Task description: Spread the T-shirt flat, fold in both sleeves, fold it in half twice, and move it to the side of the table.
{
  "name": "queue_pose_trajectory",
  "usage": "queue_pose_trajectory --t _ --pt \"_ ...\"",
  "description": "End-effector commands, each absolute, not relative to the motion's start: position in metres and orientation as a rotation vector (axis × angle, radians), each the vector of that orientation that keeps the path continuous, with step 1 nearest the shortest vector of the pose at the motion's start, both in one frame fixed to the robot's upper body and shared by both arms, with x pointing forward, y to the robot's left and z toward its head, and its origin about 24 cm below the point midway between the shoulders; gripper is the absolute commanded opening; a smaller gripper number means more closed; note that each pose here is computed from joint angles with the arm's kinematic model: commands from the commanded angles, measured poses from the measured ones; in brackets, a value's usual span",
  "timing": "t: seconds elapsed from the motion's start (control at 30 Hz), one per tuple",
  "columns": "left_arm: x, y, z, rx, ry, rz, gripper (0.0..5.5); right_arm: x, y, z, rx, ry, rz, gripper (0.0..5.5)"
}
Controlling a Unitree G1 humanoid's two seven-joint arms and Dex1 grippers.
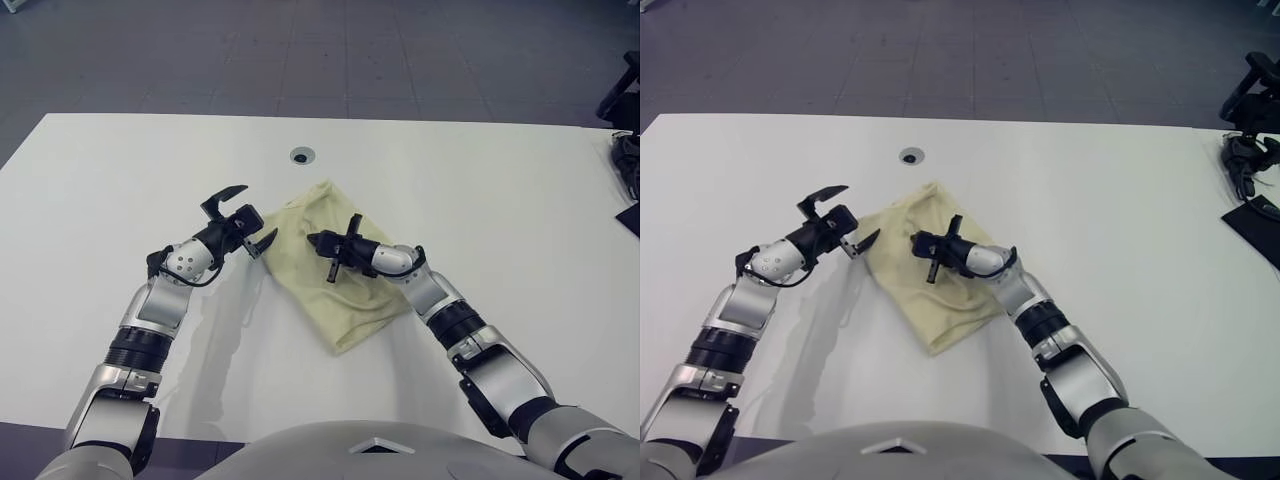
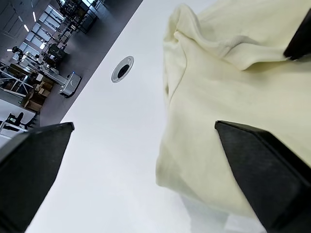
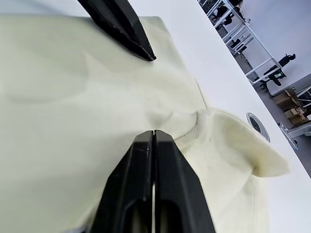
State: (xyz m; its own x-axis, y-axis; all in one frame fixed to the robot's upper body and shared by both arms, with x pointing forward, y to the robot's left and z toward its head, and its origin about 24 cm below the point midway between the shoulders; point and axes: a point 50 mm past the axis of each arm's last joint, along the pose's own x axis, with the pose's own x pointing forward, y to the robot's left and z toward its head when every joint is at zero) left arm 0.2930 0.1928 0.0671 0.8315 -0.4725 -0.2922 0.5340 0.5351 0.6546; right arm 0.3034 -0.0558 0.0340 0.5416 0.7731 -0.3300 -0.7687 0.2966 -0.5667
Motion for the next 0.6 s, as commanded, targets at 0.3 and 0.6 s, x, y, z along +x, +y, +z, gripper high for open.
queue_pose_trajectory --t 0.3,0.6 --pt "0.29 0.191 0.061 0.808 0.1 -0.608 5.4 0.308 -0.07 0.04 -0.738 -0.013 0.964 0.01" --pt "0.291 0.189 0.061 0.804 0.1 -0.612 5.4 0.313 -0.088 0.057 -0.669 -0.045 0.864 0.01"
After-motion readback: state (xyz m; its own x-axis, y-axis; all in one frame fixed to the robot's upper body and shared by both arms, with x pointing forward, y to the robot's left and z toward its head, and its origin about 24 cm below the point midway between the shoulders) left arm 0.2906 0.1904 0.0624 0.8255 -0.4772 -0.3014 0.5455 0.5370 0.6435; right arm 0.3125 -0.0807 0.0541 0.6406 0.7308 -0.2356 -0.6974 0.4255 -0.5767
